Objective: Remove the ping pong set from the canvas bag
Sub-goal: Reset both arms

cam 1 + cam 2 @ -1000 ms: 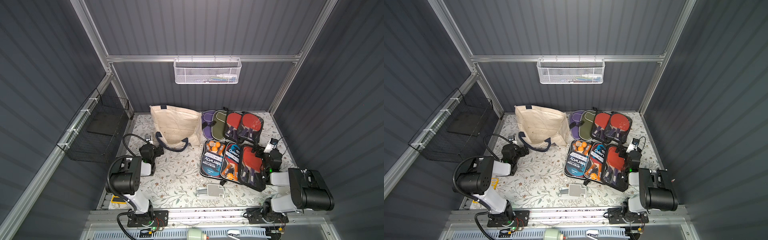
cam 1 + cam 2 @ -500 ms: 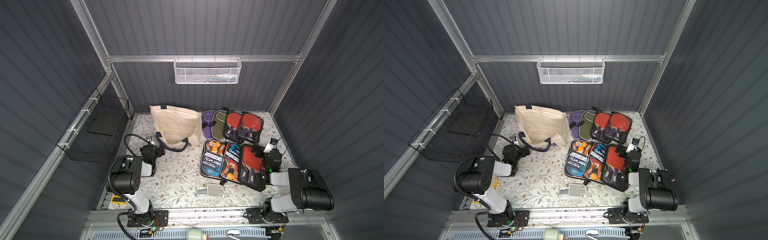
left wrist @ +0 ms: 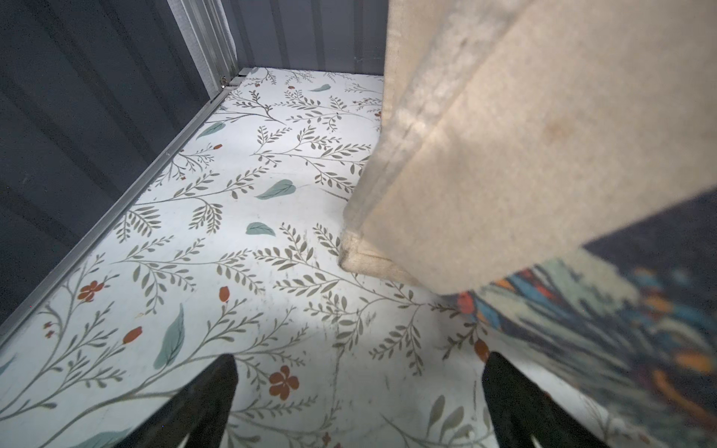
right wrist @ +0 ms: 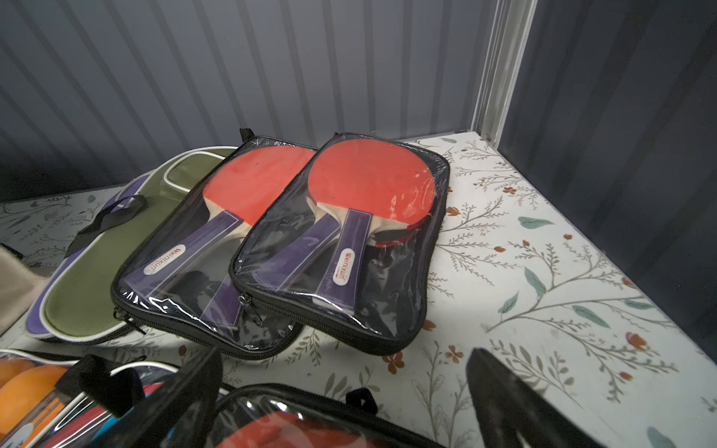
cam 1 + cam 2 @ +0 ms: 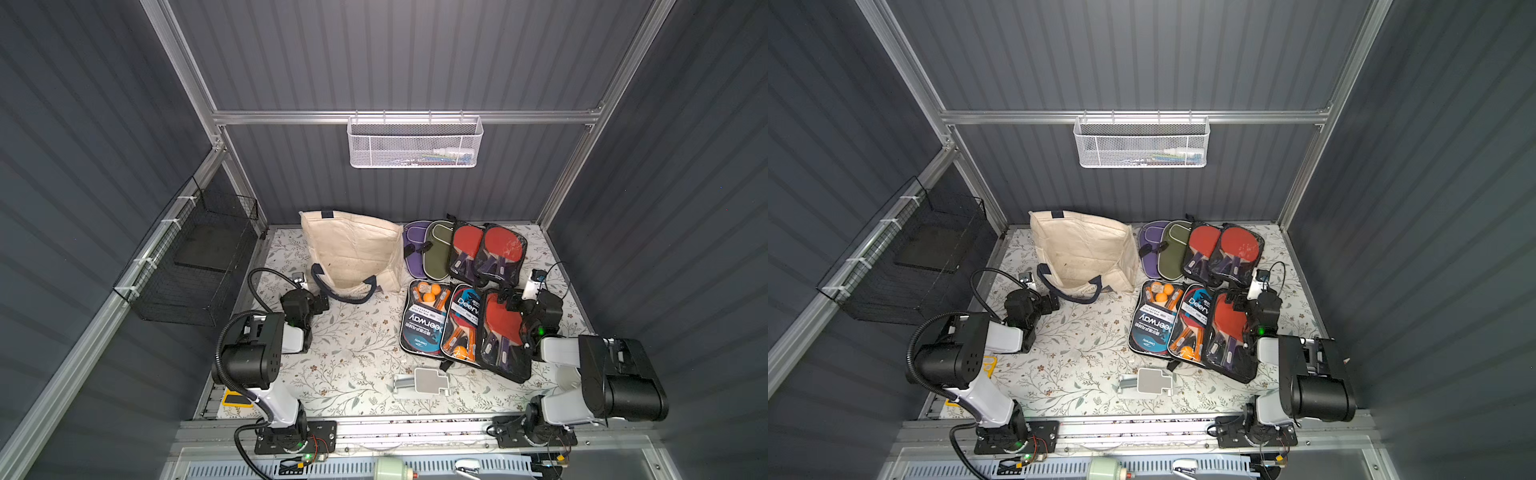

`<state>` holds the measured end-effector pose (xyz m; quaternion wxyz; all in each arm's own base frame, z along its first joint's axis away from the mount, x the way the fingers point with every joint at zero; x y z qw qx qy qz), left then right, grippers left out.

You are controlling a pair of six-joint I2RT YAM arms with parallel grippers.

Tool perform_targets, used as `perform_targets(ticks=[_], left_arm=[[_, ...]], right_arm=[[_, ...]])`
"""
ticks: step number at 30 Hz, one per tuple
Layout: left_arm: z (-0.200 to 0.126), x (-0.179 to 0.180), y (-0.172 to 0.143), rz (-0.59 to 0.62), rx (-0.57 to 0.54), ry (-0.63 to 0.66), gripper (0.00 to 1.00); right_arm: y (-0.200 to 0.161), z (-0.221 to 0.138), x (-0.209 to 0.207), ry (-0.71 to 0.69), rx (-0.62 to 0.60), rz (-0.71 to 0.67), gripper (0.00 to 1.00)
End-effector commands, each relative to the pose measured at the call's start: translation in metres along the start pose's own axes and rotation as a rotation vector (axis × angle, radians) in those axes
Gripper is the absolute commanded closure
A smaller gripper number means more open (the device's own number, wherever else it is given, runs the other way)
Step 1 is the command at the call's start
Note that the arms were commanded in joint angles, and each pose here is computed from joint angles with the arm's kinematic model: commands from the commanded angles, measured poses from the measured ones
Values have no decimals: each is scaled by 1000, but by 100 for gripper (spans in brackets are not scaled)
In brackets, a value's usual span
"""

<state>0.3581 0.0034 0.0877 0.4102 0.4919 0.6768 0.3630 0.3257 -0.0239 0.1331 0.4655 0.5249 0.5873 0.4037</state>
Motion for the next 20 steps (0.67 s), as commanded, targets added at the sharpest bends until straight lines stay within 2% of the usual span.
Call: perform_targets(ticks=[1, 4, 7, 20], left_arm=[[3, -1, 2, 18, -11, 2, 0], [3, -3, 0, 25, -3, -13, 0], [5, -16, -3, 74, 40, -105, 1], [6, -15, -2, 72, 36, -99, 0]], right_arm=[[3, 3, 3, 23, 0, -14, 1], [3, 3, 3, 23, -1, -14, 1], [3, 3, 3, 23, -1, -13, 1], [2, 6, 4, 26, 12, -15, 1]])
Point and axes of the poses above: each gripper's point midway between its finger pads, its own z axis out along the fingers, its own x axis along the line the jaws close on, y = z × x, the point moved 6 cm from there along -z, back along the fingers, and after that the axes turned 13 degrees about -z, right-handed, at the moved point
